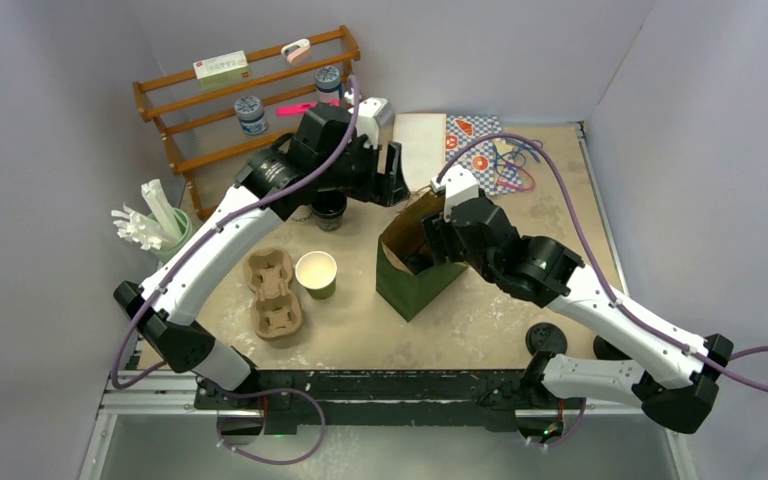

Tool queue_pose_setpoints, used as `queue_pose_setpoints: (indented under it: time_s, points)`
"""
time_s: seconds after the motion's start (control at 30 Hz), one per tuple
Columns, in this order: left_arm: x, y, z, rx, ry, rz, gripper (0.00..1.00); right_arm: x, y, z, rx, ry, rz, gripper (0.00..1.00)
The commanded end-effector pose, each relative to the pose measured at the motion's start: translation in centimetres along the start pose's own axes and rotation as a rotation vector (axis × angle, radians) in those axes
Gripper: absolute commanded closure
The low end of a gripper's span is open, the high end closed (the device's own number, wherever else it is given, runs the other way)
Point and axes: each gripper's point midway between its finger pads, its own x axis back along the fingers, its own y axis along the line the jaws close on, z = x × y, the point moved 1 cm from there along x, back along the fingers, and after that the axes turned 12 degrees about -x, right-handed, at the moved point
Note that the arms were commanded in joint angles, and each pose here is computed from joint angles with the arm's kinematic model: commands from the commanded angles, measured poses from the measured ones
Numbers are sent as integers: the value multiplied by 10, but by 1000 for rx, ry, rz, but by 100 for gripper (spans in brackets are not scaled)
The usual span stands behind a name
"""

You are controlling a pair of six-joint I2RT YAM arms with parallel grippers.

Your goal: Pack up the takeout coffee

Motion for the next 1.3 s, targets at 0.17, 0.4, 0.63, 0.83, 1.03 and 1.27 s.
queue_pose_setpoints:
  time_s: [0.17,0.4,0.63,0.83,1.03,1.27]
  points:
    - [54,-5,59,491,171,-151,33,9,-2,-33,-94,-77,44,91]
    - [46,-36,76,851,138,-78,35,13,-3,-39,-104,-81,50,91]
    - [21,-52,93,1011,123,-78,34,22,-7,-43,-134,-110,42,91]
    - [2,-44,97,975,114,-140,41,29,-11,-42,-122,-104,43,91]
    - [-7,-35,104,890,149,-136,76,36,-34,-24,-67,-3,173,92]
    - [2,-11,103,749,195,-188,100,42,-28,-8,-38,121,141,95]
